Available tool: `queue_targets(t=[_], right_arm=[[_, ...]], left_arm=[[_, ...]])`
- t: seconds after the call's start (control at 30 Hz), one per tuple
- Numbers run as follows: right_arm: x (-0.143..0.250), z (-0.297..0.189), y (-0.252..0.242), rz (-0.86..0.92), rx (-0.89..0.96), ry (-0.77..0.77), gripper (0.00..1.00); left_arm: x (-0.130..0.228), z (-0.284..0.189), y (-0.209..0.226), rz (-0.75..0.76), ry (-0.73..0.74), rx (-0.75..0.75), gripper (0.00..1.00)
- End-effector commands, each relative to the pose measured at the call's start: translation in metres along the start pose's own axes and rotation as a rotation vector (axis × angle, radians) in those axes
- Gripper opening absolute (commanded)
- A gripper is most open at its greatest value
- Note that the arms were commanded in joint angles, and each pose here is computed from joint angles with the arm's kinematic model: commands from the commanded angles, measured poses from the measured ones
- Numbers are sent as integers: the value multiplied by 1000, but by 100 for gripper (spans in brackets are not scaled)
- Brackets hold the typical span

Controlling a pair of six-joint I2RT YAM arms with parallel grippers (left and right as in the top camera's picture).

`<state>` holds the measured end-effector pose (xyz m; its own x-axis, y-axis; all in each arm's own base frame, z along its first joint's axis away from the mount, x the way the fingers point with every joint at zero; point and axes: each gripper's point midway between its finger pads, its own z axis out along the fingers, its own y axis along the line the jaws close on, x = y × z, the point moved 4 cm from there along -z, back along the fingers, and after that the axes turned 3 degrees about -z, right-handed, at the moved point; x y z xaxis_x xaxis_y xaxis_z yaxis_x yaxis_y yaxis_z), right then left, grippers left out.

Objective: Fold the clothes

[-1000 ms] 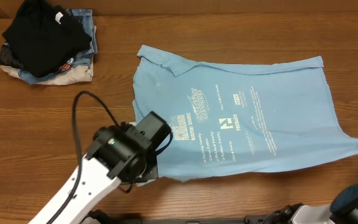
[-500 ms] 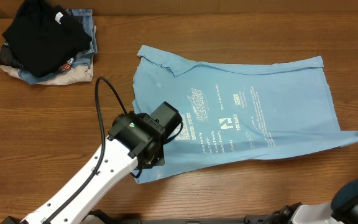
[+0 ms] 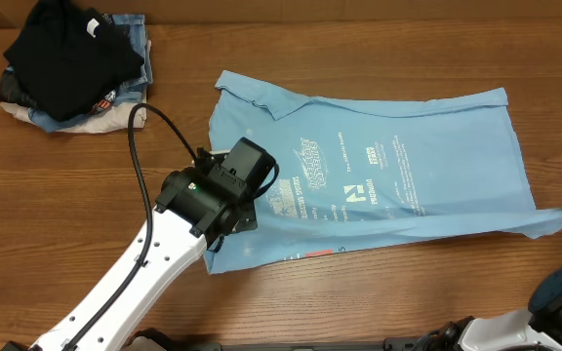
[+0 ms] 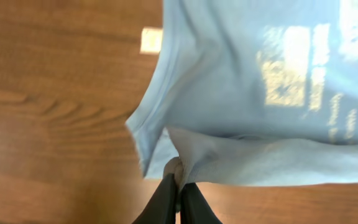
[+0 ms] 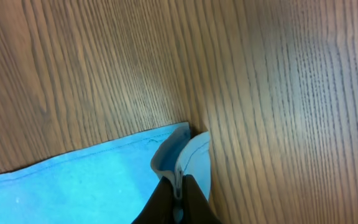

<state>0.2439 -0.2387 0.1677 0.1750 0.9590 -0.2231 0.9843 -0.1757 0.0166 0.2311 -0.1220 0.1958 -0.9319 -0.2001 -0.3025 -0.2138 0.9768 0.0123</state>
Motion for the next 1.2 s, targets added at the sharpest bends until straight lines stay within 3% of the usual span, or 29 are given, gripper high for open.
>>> queue_targets(t=[0.0, 0.23, 0.53, 1.0, 1.1, 1.17], right_arm=[[-3, -5, 6, 3, -24, -15, 4], [8, -8, 16, -34, -43, -20, 4], [13, -9, 31, -58, -81, -55, 4], [15, 31, 42, -80, -9, -34, 5], [14, 31, 43, -81, -16, -37, 7], [14, 31, 44, -86, -19, -39, 9]], left_arm=[[-10, 2, 0, 32, -53, -11, 5], [-19, 6, -10, 42, -89, 12, 6], [-26, 30, -9, 54, -90, -97, 4], [-50, 44, 3, -10, -121, -117, 5], [-56, 45, 10, -38, -121, -125, 9], [-59, 46, 14, -40, -124, -128, 20]])
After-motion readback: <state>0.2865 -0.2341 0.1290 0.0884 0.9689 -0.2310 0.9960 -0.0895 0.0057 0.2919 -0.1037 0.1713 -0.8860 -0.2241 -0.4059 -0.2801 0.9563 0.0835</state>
